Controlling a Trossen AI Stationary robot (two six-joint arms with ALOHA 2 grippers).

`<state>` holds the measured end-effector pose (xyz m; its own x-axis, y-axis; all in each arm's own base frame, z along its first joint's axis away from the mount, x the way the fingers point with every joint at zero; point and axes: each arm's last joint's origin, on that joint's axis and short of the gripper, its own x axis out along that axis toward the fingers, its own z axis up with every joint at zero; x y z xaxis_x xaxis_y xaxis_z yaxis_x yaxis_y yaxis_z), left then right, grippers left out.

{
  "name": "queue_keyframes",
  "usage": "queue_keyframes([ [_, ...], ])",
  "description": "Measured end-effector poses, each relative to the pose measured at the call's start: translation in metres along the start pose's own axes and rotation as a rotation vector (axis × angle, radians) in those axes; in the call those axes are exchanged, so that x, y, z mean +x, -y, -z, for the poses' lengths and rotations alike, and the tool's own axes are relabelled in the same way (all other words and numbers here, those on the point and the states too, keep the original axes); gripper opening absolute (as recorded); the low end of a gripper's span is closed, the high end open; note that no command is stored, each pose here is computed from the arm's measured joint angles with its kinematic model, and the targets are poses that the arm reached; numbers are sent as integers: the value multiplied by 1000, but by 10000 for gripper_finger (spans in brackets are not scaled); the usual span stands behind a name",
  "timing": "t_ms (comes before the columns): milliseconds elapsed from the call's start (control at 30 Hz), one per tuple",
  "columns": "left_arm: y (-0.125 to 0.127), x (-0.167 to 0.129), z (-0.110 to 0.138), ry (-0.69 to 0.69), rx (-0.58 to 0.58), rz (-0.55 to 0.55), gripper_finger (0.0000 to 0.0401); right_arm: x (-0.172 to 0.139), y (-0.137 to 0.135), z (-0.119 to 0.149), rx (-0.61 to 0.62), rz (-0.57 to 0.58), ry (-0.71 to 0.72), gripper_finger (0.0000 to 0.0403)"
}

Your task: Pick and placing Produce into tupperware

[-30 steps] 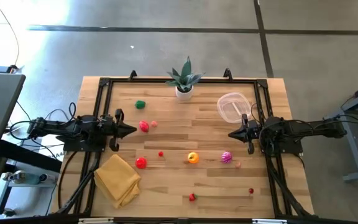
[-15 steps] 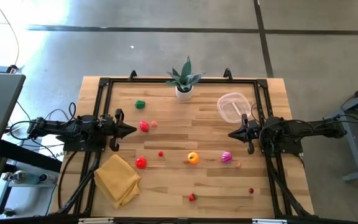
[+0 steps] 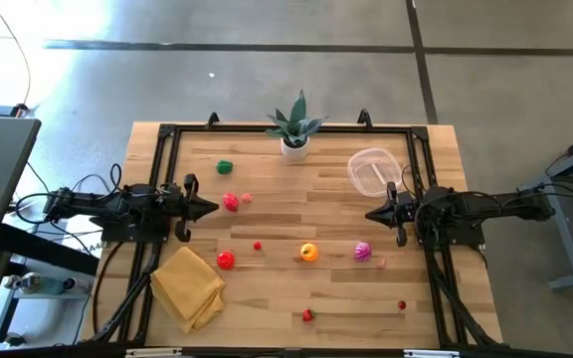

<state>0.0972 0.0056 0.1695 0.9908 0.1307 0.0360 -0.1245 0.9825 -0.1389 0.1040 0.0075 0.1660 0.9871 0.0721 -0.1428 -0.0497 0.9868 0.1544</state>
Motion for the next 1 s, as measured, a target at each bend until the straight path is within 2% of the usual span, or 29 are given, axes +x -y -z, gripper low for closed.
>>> queue_keyframes([
  [767,0,0,0,0,0,0,5,0,0,-1,0,-2,9,0],
  [833,0,0,0,0,0,0,5,0,1,-1,-26,30,17,0],
  [900,0,0,0,0,0,0,5,0,3,-4,-67,115,49,0],
  [1000,0,0,0,0,0,1,5,-1,5,-7,-37,187,87,0],
])
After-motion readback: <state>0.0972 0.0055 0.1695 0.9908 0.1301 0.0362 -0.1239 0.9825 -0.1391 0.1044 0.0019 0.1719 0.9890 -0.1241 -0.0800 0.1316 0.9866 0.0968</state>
